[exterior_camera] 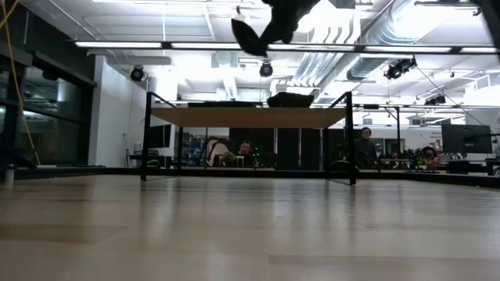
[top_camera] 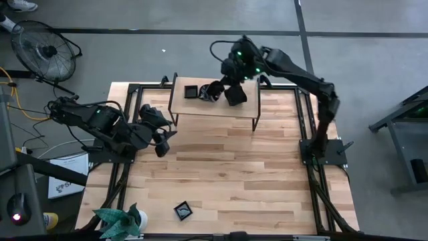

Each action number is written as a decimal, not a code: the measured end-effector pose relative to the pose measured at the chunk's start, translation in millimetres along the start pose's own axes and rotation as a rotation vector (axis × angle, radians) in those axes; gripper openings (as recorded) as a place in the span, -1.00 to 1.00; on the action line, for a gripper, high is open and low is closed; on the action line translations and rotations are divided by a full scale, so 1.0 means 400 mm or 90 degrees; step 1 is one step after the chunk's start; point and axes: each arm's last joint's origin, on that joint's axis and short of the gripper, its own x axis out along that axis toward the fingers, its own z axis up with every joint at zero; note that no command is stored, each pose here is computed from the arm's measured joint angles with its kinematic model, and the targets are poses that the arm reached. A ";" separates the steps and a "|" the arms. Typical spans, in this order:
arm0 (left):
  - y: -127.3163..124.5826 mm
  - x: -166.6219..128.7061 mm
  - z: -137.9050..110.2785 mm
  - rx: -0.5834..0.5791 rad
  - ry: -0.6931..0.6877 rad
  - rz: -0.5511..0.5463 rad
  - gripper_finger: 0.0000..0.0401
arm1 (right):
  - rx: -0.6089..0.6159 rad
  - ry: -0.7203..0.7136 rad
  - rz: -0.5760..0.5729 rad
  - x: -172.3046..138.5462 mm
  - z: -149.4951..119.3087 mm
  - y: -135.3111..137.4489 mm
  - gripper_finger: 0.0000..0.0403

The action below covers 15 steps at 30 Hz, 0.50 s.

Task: Pick & Place Mini shaped plates
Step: Stack the leaf-shaped plate on the leaf-shaped plate

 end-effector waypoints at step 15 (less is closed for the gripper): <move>0.007 -0.051 -0.048 -0.014 0.048 -0.011 -0.11 | -0.032 0.066 -0.009 0.120 -0.001 -0.086 -1.00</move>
